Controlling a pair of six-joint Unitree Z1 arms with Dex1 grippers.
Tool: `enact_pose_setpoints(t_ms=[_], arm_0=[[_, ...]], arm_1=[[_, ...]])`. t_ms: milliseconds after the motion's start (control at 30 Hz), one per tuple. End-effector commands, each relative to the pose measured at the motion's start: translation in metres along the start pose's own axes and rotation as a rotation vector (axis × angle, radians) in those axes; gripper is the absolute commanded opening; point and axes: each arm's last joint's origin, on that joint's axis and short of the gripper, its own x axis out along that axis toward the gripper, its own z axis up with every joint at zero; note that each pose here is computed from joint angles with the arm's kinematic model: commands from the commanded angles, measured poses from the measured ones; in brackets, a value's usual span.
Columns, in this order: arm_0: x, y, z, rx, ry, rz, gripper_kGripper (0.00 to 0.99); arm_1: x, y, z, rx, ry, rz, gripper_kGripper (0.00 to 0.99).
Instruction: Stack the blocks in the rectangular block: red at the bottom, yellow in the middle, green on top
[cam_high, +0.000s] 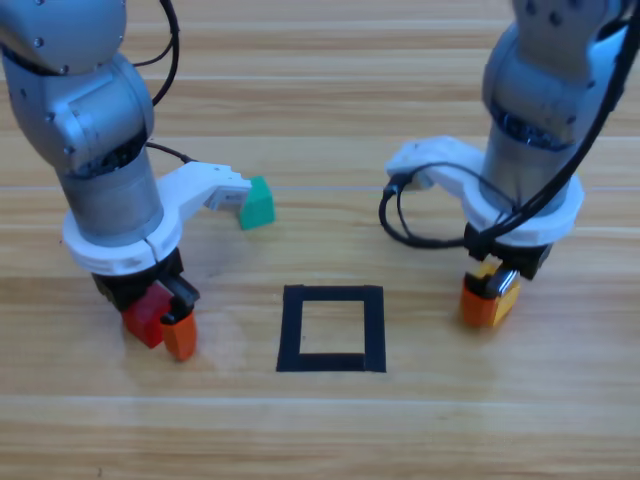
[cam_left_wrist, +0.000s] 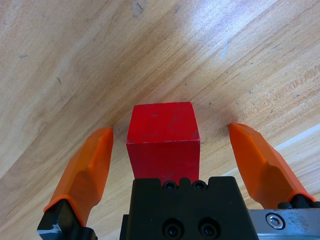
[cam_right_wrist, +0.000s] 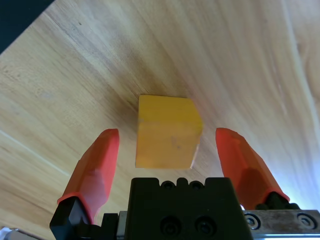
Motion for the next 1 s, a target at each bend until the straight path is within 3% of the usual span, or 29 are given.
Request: enact_pose_setpoints(t_ms=[33, 200, 433, 567, 600, 733, 1000], arm_0=[[0.009, 0.007, 0.004, -0.02, 0.016, 0.009, 0.979], [0.007, 0.012, 0.004, -0.027, 0.008, -0.003, 0.885], [0.002, 0.021, 0.001, -0.037, -0.01, -0.034, 0.762], [-0.003, 0.023, 0.0, -0.023, -0.028, -0.039, 0.508], [-0.005, 0.024, 0.0, -0.025, -0.033, -0.041, 0.443], [-0.013, 0.025, 0.0, -0.031, -0.06, -0.037, 0.029], [-0.033, 0.021, 0.018, -0.152, -0.083, -0.062, 0.0]], arm_1=[[0.034, -0.011, 0.002, 0.012, 0.078, 0.036, 0.856], [0.036, -0.01, 0.003, 0.013, 0.083, 0.045, 0.805], [0.037, -0.012, 0.004, 0.011, 0.074, 0.072, 0.273], [0.036, -0.011, 0.003, 0.009, 0.078, 0.073, 0.043], [0.035, -0.012, 0.002, 0.012, 0.078, 0.072, 0.021], [0.031, -0.014, 0.001, 0.034, 0.072, 0.069, 0.02], [0.011, -0.022, -0.006, 0.089, 0.031, 0.066, 0.02]])
